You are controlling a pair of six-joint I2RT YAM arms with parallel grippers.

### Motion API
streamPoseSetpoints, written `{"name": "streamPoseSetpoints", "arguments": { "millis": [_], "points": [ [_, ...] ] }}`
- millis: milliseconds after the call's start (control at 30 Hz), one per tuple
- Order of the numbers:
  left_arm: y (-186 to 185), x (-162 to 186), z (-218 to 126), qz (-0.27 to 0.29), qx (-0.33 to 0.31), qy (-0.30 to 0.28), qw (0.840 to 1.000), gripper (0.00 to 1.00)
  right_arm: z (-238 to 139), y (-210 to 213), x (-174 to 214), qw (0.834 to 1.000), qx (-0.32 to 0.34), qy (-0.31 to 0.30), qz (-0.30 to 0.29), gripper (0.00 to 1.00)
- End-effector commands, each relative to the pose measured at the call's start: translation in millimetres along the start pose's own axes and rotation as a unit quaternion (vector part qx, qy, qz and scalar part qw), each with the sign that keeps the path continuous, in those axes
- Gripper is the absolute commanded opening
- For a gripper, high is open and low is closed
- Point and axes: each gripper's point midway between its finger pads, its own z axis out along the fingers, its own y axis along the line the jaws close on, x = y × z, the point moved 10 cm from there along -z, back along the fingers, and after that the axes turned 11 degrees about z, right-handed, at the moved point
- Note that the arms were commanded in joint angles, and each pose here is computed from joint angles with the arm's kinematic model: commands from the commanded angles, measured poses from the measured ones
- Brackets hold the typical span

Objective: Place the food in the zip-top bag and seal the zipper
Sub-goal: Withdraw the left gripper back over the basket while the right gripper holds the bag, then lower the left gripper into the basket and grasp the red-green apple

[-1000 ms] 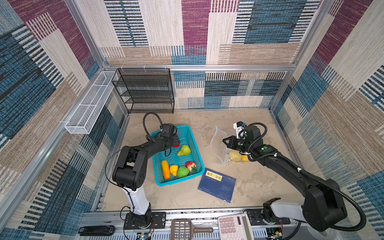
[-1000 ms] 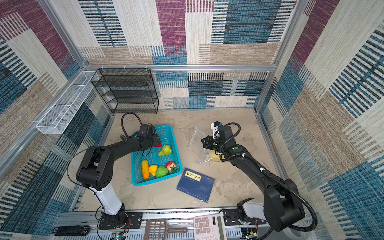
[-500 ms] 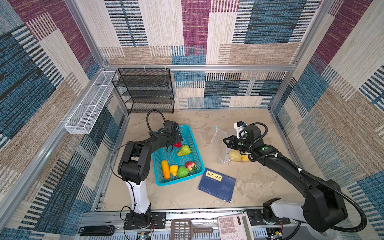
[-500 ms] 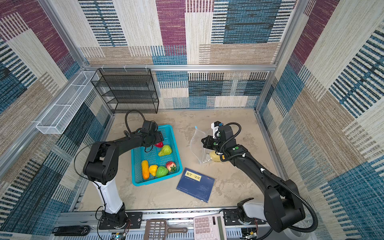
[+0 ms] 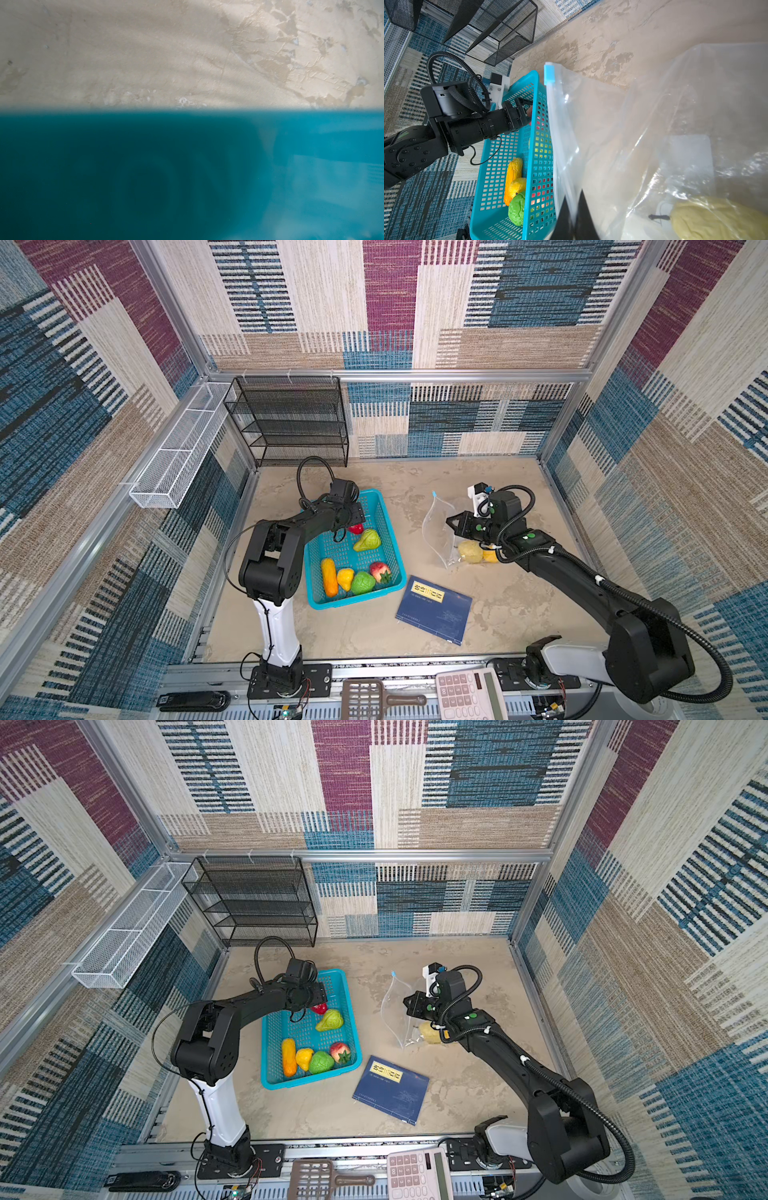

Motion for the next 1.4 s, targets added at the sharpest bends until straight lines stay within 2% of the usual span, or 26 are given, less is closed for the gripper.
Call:
{"name": "streamPoseSetpoints", "arguments": {
  "millis": [0, 167, 267, 400, 567, 667, 967, 1200, 1367],
  "points": [
    [3, 13, 2, 0.006, -0.006, 0.040, 0.999, 0.70, -1, 5, -3, 1.000, -0.010, -0.007, -0.010, 0.00],
    [4, 14, 0, 0.006, -0.006, 0.037, 0.999, 0.62, -4, 4, -2, 1.000, -0.006, -0.011, -0.010, 0.00],
    [5, 16, -2, 0.006, -0.012, 0.034, 0.999, 0.61, -4, 4, -3, 1.000, -0.006, -0.012, -0.010, 0.00],
    [6, 19, -1, 0.009, -0.013, 0.043, 0.999, 0.68, -3, 4, -3, 1.000, -0.008, -0.009, -0.010, 0.00],
    [9, 23, -10, 0.026, -0.015, 0.041, 0.999, 0.59, -3, 5, -3, 1.000, -0.007, -0.010, -0.011, 0.00],
    [12, 27, -20, 0.041, -0.024, 0.041, 0.998, 0.59, -4, 4, -3, 1.000, -0.005, -0.013, -0.012, 0.00],
    [18, 31, -31, 0.074, -0.054, 0.059, 0.994, 0.76, -2, 5, -4, 1.000, -0.011, -0.007, -0.010, 0.00],
    [12, 32, -40, 0.047, -0.024, 0.058, 0.997, 0.82, -4, 5, -3, 1.000, -0.011, -0.010, -0.009, 0.00],
    [13, 38, -39, 0.037, -0.028, 0.055, 0.997, 0.84, -4, 6, -3, 1.000, -0.012, -0.008, -0.010, 0.00]
  ]
}}
